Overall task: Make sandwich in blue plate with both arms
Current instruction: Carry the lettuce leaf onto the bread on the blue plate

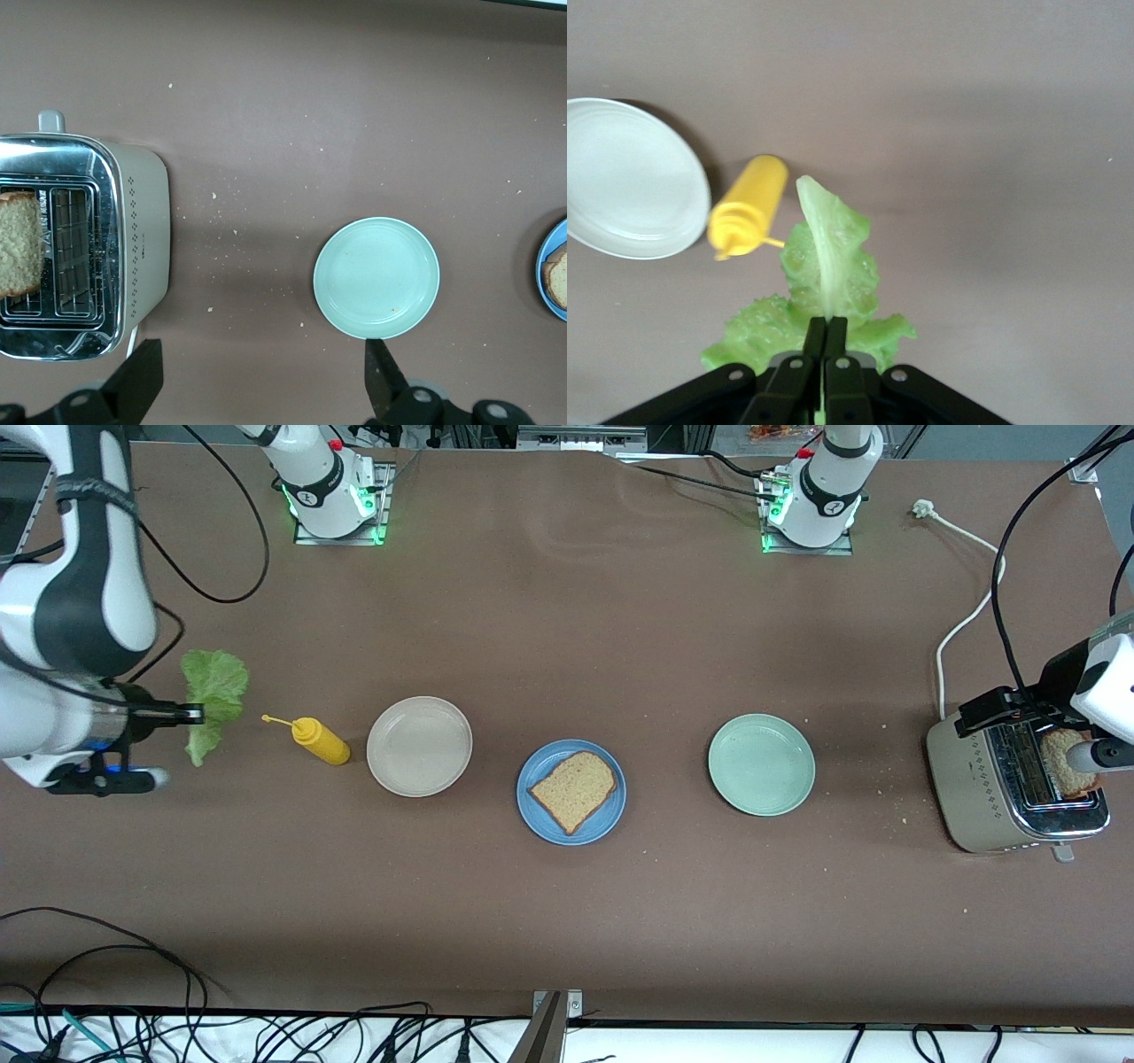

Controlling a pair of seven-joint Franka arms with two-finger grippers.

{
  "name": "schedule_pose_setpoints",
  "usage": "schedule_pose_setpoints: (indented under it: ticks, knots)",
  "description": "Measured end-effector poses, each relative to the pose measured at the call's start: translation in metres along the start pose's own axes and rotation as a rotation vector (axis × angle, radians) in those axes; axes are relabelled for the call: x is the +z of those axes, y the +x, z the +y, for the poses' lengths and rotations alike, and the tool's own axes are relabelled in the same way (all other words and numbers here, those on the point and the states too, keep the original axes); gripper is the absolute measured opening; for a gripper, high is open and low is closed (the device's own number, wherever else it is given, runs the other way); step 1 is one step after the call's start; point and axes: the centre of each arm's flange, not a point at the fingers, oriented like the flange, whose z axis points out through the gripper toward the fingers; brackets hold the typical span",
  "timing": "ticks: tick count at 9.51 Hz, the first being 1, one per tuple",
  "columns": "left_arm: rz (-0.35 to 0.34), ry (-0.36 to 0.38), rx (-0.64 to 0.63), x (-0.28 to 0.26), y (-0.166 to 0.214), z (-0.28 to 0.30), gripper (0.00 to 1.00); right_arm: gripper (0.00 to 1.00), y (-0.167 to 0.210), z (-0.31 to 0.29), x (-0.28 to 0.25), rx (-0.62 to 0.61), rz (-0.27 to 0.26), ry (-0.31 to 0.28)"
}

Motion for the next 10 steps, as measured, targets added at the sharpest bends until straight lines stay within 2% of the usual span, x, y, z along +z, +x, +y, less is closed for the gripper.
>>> schedule_pose_setpoints:
  ticks: [3,4,8,10]
  knots:
    - [0.0,0.0,-0.003,0.0,0.0,-0.002,1.0,0.03,-0.009,-0.103,-0.005,0.11,-0.017,0.093]
    - [0.0,0.0,-0.003,0.0,0.0,-0.002,1.0,0.03,-0.007,-0.135,-0.003,0.158,0.001,0.126]
    - [-0.002,0.001,-0.002,0.0,0.0,-0.001,1.0,0.03,0.002,-0.303,0.046,0.351,0.14,0.171]
    - [-0.002,0.001,-0.005,0.0,0.0,-0.003,1.0,0.03,0.005,-0.383,0.088,0.455,0.231,0.239]
